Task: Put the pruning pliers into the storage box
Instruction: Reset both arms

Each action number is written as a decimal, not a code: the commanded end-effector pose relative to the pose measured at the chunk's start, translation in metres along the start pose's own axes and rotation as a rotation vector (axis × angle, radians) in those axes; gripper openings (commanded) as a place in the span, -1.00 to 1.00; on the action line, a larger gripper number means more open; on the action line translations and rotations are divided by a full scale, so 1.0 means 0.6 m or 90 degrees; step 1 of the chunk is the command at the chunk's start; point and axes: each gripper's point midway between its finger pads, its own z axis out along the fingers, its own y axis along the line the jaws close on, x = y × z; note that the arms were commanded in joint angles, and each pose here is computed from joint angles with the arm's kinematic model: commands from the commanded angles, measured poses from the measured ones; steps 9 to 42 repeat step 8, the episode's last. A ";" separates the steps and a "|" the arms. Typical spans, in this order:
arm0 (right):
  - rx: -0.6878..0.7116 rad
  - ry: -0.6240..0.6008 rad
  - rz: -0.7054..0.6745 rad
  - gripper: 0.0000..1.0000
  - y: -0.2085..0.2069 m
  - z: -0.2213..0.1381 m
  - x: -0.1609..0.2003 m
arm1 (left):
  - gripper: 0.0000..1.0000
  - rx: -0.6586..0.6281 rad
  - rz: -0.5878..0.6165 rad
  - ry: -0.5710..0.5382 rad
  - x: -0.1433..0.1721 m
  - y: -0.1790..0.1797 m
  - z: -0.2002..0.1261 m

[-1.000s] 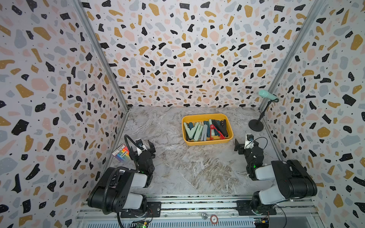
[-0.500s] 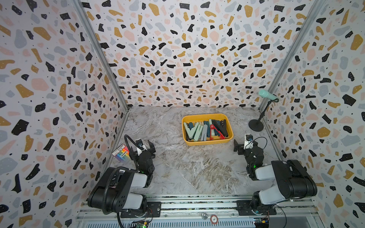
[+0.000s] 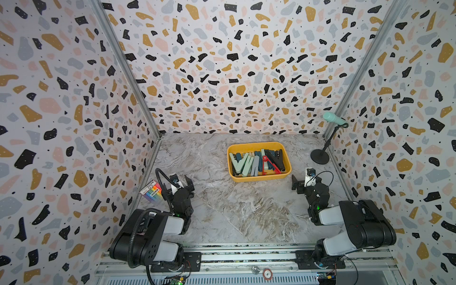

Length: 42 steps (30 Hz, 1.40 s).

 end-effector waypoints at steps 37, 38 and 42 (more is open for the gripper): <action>0.001 -0.017 -0.005 0.99 -0.003 0.007 -0.019 | 0.99 -0.005 -0.018 -0.025 -0.020 0.002 0.003; 0.001 -0.017 -0.005 0.99 -0.003 0.007 -0.019 | 0.99 -0.005 -0.018 -0.025 -0.020 0.002 0.003; 0.001 -0.017 -0.005 0.99 -0.003 0.007 -0.019 | 0.99 -0.005 -0.018 -0.025 -0.020 0.002 0.003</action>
